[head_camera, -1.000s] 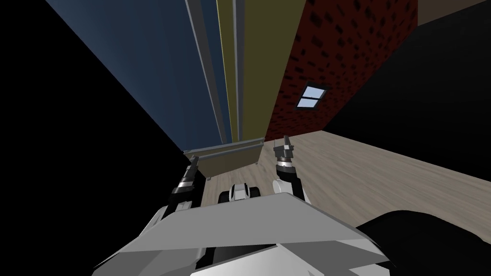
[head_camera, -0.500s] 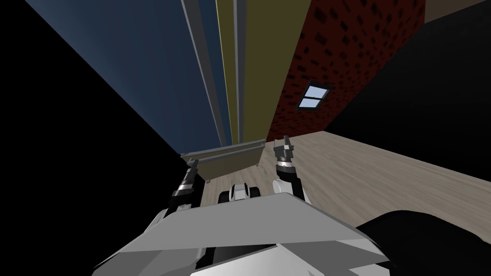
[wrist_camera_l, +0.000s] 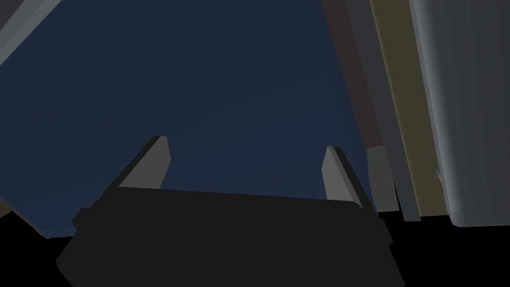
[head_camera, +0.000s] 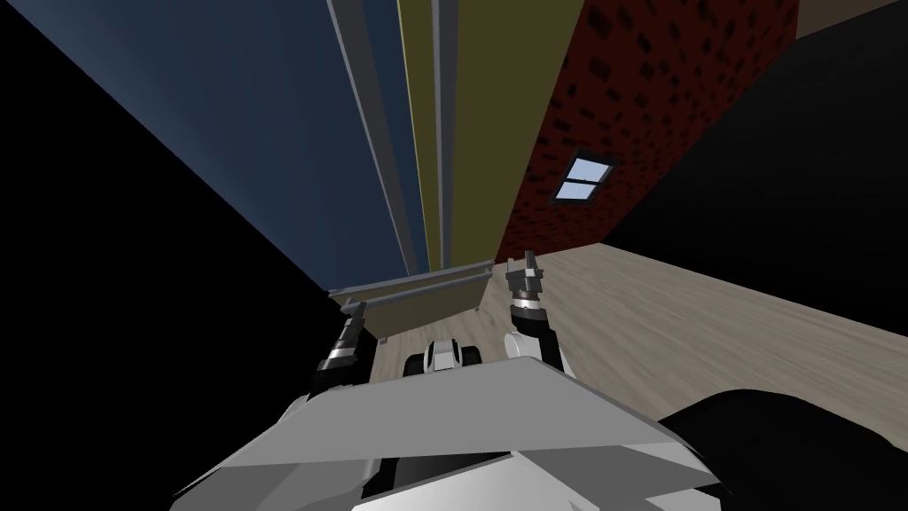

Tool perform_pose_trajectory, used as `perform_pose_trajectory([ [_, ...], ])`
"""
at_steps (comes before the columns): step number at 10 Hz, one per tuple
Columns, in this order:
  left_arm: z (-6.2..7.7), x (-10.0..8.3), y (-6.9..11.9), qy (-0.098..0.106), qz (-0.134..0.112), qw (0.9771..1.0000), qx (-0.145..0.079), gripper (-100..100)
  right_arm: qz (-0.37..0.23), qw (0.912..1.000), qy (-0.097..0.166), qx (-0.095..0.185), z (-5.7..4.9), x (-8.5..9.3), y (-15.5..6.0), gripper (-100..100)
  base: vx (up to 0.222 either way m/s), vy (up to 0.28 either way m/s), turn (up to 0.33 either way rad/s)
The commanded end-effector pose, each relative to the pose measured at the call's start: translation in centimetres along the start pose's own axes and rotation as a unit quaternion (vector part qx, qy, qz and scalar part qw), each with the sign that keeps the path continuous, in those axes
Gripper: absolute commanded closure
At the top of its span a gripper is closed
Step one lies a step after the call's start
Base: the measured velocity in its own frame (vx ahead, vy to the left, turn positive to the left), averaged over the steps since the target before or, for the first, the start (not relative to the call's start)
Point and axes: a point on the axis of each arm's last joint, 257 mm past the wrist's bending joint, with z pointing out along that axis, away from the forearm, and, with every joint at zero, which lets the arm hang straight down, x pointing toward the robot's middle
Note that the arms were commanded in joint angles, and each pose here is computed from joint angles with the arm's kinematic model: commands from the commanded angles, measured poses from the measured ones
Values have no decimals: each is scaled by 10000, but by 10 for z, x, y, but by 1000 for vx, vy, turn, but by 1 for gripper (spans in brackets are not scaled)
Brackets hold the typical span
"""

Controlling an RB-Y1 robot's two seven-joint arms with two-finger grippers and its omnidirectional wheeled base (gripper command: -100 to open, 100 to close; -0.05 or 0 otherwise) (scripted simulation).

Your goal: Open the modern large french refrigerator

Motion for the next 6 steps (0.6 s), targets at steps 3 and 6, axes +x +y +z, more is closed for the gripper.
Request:
perform_pose_trajectory([
  [3, -21, 12, 34, 9, -79, 9995, -291, -100, 0, 10000, 0, 0, 0, 0, 0, 0, 118, 5, 8],
  [6, -35, 19, 52, 4, -146, 9988, -463, -100, 0, 10000, 0, 0, 0, 0, 0, 0, 100, 3, 8],
])
